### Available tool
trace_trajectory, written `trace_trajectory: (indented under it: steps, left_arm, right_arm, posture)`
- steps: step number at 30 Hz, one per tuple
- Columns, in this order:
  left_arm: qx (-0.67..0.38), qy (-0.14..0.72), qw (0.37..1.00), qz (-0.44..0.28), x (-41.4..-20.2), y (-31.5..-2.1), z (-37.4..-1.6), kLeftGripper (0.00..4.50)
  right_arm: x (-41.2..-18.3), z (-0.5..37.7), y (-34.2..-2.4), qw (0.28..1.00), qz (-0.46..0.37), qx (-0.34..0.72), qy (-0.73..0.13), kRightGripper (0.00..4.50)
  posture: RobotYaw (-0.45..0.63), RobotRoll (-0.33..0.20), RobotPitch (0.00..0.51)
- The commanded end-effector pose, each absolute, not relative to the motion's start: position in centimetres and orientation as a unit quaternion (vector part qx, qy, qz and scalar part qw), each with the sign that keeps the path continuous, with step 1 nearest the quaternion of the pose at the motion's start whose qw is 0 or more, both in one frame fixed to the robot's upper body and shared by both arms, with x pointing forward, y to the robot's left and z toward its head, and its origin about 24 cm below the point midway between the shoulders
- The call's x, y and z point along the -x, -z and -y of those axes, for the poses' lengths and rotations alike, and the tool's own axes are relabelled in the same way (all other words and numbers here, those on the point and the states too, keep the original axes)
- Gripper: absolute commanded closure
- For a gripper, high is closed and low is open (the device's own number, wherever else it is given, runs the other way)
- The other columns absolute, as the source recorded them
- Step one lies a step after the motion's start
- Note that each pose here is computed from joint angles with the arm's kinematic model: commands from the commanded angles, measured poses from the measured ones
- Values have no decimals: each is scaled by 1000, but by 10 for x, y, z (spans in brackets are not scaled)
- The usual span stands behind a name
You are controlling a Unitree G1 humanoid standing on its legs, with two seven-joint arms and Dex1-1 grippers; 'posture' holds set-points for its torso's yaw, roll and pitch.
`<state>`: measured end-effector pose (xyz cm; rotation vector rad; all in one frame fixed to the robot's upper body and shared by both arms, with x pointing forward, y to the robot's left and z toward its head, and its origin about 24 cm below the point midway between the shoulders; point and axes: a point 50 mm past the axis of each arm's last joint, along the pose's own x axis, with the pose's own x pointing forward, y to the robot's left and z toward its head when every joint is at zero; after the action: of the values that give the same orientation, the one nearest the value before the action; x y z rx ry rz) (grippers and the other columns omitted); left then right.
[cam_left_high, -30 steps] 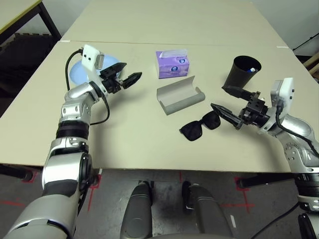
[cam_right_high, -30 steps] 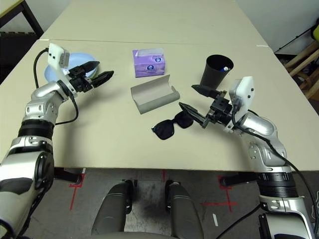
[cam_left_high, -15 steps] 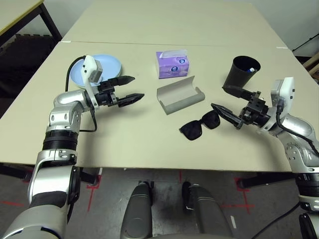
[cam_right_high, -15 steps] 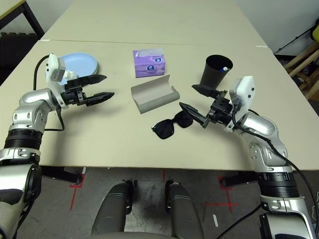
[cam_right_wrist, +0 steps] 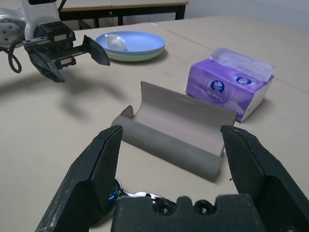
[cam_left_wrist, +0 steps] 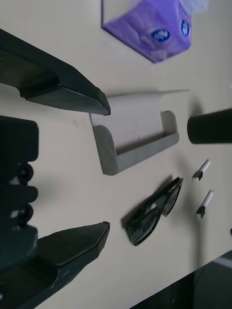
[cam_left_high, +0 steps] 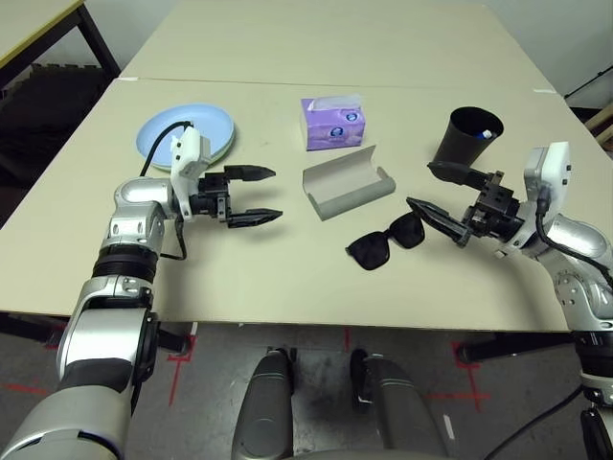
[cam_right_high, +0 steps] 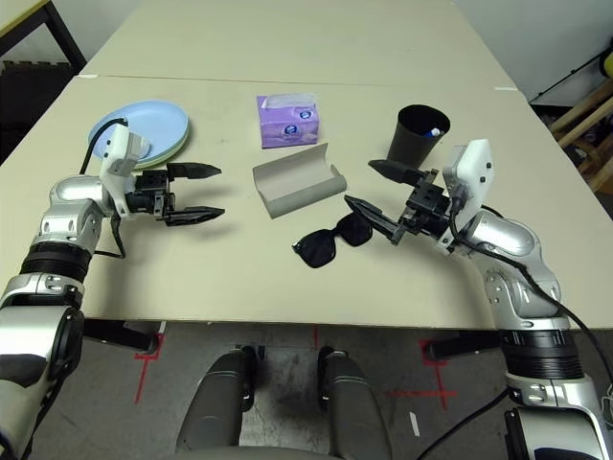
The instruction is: Organize and tidy the items on the table.
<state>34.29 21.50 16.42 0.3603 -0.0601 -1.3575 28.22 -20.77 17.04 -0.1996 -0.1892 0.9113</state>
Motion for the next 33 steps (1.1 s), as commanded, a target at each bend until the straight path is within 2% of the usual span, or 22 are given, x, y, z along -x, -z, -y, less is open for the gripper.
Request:
trace_trajectory:
  steps: [1,16,25,33]
  left_arm:
    - [-179,638,749,27,-341,-159,-211,9]
    - [-177,666,723,61,-336,-154,-196,9]
    - [-159,687,703,93,-331,-157,-183,9]
    - [-162,695,694,92,-326,-153,-181,9]
  right_arm:
    - [-281,206,-179,887,79,114,-441,0]
    - [-277,186,-199,860,17,176,-479,0]
    - [-277,175,-205,797,-58,357,-483,0]
    - [-278,158,-216,746,-62,428,-506,0]
  posture:
    - [95,0,257]
    - [73,0,258]
    - [59,0,258]
    - [70,0,253]
